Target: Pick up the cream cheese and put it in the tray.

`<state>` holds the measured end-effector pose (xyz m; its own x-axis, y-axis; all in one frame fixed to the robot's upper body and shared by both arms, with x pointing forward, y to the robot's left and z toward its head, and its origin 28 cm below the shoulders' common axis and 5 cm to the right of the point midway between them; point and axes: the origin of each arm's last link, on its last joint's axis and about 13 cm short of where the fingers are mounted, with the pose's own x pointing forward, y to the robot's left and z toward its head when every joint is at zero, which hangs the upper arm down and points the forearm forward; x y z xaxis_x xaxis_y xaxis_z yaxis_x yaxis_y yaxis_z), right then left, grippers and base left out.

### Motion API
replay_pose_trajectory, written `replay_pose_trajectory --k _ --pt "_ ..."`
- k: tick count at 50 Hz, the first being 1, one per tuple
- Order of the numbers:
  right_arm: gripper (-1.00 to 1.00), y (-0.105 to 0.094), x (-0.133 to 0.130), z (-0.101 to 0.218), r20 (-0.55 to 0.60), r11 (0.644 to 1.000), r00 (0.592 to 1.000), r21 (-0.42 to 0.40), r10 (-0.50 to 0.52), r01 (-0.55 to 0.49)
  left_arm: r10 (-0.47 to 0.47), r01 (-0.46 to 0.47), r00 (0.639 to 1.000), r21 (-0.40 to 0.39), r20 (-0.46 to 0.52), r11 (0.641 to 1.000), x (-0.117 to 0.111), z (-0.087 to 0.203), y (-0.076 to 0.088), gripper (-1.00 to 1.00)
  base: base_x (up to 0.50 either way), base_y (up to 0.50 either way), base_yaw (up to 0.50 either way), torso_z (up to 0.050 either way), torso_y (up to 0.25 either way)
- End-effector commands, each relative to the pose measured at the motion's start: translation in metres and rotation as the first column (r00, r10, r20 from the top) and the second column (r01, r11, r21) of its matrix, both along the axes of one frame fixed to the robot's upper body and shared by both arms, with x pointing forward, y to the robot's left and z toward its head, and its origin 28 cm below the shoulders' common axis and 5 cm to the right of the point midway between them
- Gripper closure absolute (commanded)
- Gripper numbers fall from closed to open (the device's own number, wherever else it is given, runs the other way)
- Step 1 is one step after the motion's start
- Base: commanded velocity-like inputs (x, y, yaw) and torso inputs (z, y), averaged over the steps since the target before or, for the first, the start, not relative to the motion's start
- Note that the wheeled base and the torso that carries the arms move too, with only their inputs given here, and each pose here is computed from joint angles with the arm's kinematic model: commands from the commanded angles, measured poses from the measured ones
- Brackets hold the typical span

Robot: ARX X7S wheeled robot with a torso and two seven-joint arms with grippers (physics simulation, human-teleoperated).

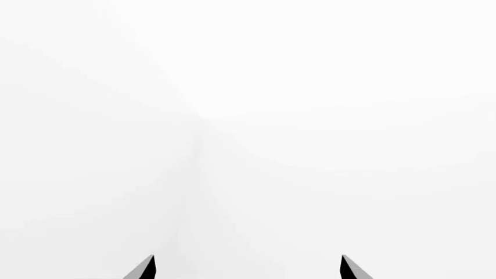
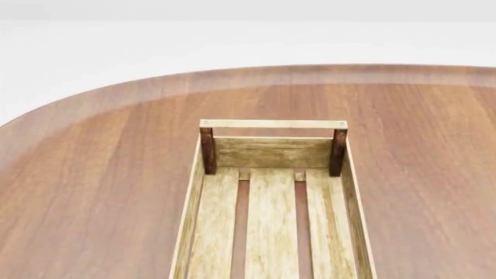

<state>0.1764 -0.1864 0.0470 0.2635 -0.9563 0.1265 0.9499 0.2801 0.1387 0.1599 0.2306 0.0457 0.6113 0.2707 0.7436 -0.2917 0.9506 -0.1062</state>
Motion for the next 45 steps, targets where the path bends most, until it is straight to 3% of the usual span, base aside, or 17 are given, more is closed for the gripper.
replay_pose_trajectory --k 1,28,35,45 --pt "-1.0 -0.005 0.0 -0.005 -0.035 0.999 0.999 0.035 -0.019 0.02 -0.001 0.001 1.0 -0.003 -0.002 1.0 0.0 0.0 0.0 -1.0 0.0 0.0 0.0 0.0 0.0" --pt "-1.0 -0.014 -0.013 -0.015 -0.054 0.991 0.995 0.1 -0.087 0.092 -0.003 0.003 1.0 -0.003 -0.005 1.0 0.001 0.0 0.0 -1.0 0.0 0.0 0.0 0.0 0.0" --pt "-1.0 -0.01 -0.01 -0.019 -0.087 0.991 0.993 0.1 -0.075 0.084 -0.003 0.003 1.0 -0.002 -0.005 1.0 0.001 0.0 0.0 -1.0 0.0 0.0 0.0 0.0 0.0" --pt "-1.0 -0.009 -0.005 -0.026 -0.225 0.993 0.971 0.073 -0.078 0.096 -0.002 0.002 1.0 0.001 -0.004 1.0 0.0 0.0 0.0 -1.0 0.0 0.0 0.0 0.0 0.0"
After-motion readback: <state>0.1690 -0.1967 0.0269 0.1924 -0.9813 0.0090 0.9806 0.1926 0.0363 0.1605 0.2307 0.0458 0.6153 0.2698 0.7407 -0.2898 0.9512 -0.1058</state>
